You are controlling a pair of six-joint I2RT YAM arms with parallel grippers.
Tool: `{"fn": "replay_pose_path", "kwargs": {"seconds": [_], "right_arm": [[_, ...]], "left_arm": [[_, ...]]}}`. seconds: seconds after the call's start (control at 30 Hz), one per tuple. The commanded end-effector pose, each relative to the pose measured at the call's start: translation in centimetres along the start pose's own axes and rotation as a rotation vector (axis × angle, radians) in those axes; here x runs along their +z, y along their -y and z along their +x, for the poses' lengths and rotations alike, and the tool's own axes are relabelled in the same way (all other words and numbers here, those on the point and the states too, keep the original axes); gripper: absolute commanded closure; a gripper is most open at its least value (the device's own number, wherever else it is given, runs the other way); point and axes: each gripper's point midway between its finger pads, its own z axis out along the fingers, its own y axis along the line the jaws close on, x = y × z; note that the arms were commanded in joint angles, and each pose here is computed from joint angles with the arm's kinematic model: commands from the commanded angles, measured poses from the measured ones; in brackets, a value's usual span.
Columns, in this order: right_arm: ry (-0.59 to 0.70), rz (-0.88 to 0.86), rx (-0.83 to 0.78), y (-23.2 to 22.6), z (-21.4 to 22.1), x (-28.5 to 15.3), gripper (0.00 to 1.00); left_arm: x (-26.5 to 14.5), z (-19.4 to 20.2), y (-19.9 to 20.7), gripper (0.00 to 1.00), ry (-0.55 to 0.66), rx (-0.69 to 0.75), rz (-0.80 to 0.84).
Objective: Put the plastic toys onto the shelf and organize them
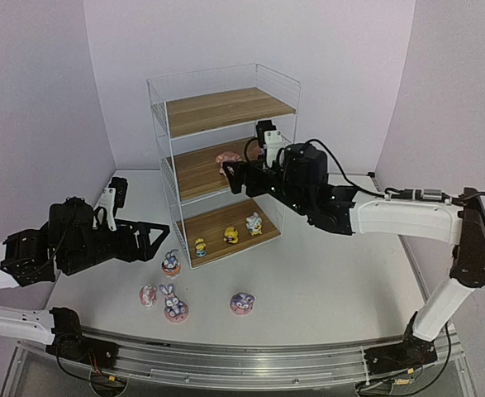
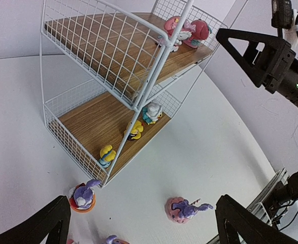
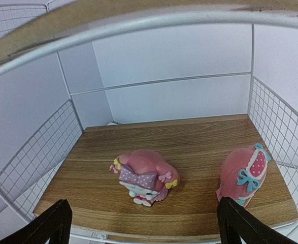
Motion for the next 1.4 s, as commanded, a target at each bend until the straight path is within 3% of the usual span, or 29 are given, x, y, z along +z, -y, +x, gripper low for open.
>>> {"fn": "replay_pose_path", "kwargs": {"seconds": [0.0, 0.37, 0.7, 0.9, 1.07, 1.2, 1.37], "right_arm": [[-0.112, -0.106, 0.064, -1.3, -0.9, -3.5, 0.02], [-0.312, -0.213, 0.157, -1.5, -0.1, -11.7, 0.02], [-0.526, -0.296, 0.136, -1.5, 6.5, -15.5, 0.02], [-0.707, -0.209, 0.268, -0.8, 12.7, -15.2, 0.07], [-0.827, -0.201, 0.206, -3.5, 17.5, -14.5, 0.08], [-0.873, -0.187, 0.145, -5.4, 20.1, -13.0, 0.08], [-0.866, -0.134, 0.128, -5.6, 21.0, -11.9, 0.07]], "left_arm": [[-0.5, -0.8, 0.5, 0.00, 0.032, -0.020, 0.033], [-1.2, 0.4, -0.6, 0.00, -0.002, -0.054, 0.011], [-0.6, 2.1, -0.9, 0.00, -0.048, -0.084, 0.007], [-0.1, 3.9, -1.8, 0.00, -0.086, -0.128, -0.024], [-0.1, 5.2, -2.9, 0.00, -0.101, -0.187, -0.052], [-0.6, 7.0, -5.6, 0.00, -0.129, -0.260, -0.172], [-4.0, 11.0, -11.0, 0.01, -0.257, -0.470, -0.528]]}}
